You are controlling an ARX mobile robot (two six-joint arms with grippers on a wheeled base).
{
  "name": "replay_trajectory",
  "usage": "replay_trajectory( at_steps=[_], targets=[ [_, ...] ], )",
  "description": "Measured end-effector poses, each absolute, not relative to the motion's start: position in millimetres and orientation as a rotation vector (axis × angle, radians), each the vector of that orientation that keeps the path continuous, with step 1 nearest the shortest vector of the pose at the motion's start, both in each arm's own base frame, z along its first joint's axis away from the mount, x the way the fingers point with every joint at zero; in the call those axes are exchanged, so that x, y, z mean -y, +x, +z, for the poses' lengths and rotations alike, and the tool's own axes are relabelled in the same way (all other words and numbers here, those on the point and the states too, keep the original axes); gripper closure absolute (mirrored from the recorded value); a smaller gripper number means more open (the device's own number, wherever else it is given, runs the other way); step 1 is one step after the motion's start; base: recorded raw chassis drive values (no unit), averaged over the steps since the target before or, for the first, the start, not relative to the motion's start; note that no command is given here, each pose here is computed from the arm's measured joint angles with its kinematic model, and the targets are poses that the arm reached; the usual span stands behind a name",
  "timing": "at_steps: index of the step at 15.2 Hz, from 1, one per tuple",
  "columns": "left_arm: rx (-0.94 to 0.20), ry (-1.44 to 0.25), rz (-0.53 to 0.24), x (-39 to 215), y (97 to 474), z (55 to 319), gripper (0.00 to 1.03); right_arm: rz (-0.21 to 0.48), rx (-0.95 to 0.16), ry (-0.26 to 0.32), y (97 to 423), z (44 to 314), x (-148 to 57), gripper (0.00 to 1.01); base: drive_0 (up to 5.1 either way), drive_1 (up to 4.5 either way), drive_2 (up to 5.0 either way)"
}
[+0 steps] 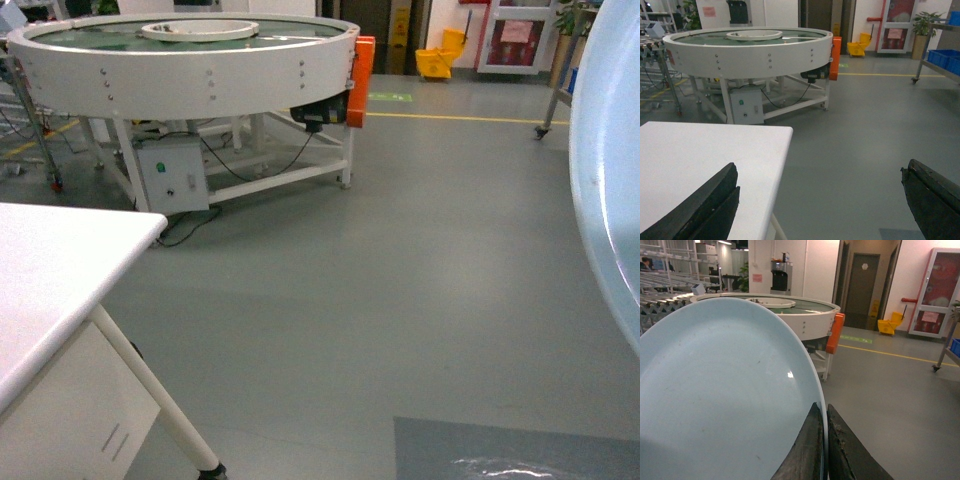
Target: Place blue tray on left shelf second layer neatly
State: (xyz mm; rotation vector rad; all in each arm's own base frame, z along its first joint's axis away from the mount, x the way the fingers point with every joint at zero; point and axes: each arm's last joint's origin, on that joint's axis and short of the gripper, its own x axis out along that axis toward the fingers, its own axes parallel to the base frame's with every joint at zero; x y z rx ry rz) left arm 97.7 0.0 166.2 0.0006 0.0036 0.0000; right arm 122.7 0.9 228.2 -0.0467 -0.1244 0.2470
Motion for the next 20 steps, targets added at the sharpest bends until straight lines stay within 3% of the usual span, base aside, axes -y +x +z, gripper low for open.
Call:
replay_trajectory(
  at_steps=[20],
  targets=[
    [-0.002, 0.001, 0.0, 0.1, 97.7, 166.4, 0.05, 0.248, 0.123, -0.047, 122.9, 227.9, -1.0, 0.99, -1.7, -1.67, -1.7]
  ],
)
